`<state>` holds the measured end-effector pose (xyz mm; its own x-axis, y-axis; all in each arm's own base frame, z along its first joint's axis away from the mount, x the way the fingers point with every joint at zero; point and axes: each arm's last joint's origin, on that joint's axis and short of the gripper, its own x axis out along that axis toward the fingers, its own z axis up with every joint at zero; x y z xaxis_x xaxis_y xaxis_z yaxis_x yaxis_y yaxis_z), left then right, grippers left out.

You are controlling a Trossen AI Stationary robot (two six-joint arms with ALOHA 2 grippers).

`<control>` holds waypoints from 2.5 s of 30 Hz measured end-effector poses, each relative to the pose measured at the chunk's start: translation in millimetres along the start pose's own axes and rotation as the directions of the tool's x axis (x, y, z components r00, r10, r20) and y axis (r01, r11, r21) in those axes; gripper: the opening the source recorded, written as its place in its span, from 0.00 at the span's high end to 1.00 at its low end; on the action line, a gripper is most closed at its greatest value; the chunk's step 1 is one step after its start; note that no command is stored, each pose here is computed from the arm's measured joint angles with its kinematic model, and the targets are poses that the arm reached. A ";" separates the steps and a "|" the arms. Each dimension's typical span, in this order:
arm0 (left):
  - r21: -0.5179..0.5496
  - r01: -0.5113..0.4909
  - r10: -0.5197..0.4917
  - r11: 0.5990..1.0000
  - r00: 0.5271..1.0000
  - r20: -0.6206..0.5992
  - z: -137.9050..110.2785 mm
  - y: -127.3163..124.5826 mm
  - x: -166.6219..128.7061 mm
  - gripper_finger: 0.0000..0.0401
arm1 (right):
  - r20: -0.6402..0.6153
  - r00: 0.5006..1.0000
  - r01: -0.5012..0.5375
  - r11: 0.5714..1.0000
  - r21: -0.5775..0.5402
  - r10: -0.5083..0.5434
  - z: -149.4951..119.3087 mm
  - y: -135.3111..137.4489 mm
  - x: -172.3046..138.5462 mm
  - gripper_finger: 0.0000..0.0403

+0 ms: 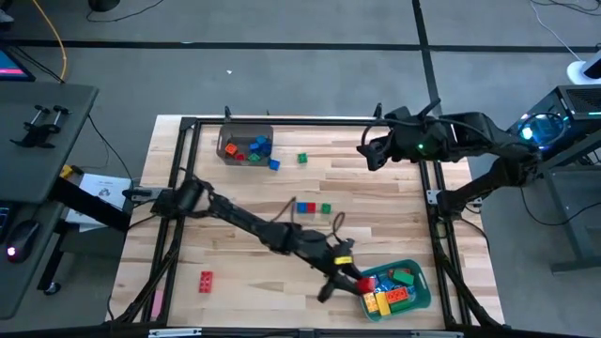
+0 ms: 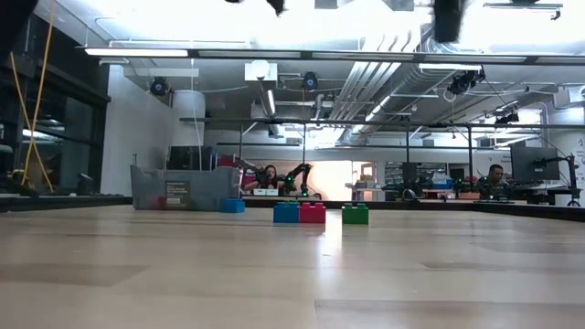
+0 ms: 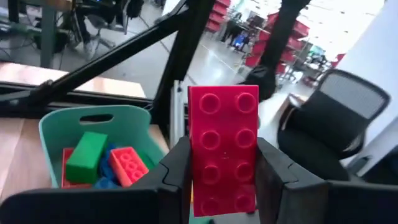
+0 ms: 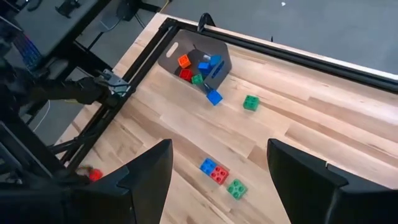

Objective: Sort blocks by size
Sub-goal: Put the red game piece into the blue bin

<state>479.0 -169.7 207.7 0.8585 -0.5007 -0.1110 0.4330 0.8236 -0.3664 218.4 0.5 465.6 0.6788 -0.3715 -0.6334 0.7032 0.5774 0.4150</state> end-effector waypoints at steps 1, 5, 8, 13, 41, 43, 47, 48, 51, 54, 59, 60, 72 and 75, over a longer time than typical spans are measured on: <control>0.008 -0.003 0.003 1.000 1.000 -0.003 -3.7 3.0 6.6 0.79 | 0.004 1.000 0.003 1.000 -0.001 -0.003 -0.1 0.1 -0.1 0.37; 0.027 -0.024 0.025 0.999 0.999 -0.035 -26.1 16.1 27.7 0.72 | 0.014 1.000 0.006 1.000 -0.002 -0.006 0.0 0.6 0.0 0.37; 0.035 -0.058 0.060 0.998 0.996 -0.061 -41.4 23.9 34.0 0.60 | 0.018 1.000 0.005 1.000 -0.001 -0.005 0.2 0.7 0.0 0.37; 0.053 -0.099 0.104 0.994 0.991 -0.089 -42.2 28.2 32.8 0.39 | 0.018 1.000 0.005 1.000 -0.007 -0.005 0.2 0.7 0.0 0.37; -0.443 -0.864 0.495 0.240 0.502 -0.710 -71.4 -97.4 -269.8 0.27 | 0.018 1.000 0.011 0.980 -0.197 -0.008 0.0 0.8 0.5 0.37; -0.454 -0.881 0.503 0.135 0.456 -0.735 -81.9 -113.5 -278.3 0.27 | 0.018 1.000 0.012 0.978 -0.210 -0.008 0.0 0.7 0.5 0.37; -0.422 -0.906 0.478 -0.010 0.366 -0.798 -102.6 -130.3 -283.0 0.27 | 0.017 1.000 0.013 0.974 -0.228 -0.010 0.0 0.6 0.7 0.37; -0.399 -0.916 0.461 -0.039 0.338 -0.821 -107.9 -133.5 -283.7 0.27 | 0.017 1.000 0.013 0.972 -0.234 -0.010 0.0 0.6 0.7 0.37; -0.325 -0.940 0.410 -0.107 0.257 -0.875 -125.7 -142.0 -282.3 0.27 | 0.017 1.000 0.013 0.970 -0.242 -0.010 -0.1 0.6 0.7 0.37; -0.273 -0.950 0.373 -0.149 0.201 -0.906 -136.9 -151.7 -278.9 0.27 | 0.016 1.000 0.014 0.970 -0.243 -0.011 -0.2 0.5 0.7 0.37; -0.255 -0.949 0.362 -0.183 0.176 -0.915 -145.5 -166.8 -270.0 0.27 | 0.015 1.000 0.015 0.967 -0.254 -0.011 -0.2 0.4 0.7 0.37; -0.248 -0.951 0.358 -0.184 0.170 -0.918 -147.5 -168.1 -268.2 0.27 | 0.015 1.000 0.015 0.967 -0.255 -0.012 -0.3 0.4 0.7 0.37; -0.217 -0.958 0.308 -0.185 0.153 -0.939 -175.3 -164.5 -246.4 0.29 | 0.012 1.000 0.016 0.963 -0.270 -0.013 -0.5 0.2 0.8 0.37; -0.238 -0.962 0.300 -0.132 0.190 -0.935 -168.4 -163.7 -246.0 0.39 | 0.009 1.000 0.016 0.962 -0.271 -0.014 -0.7 0.0 0.8 0.37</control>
<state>150.7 -226.2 139.4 0.0357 -0.0968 -0.9947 -0.9487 0.3095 -0.0641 218.8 0.7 464.6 0.6706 -0.3862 -0.6334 0.6303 0.7469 0.2119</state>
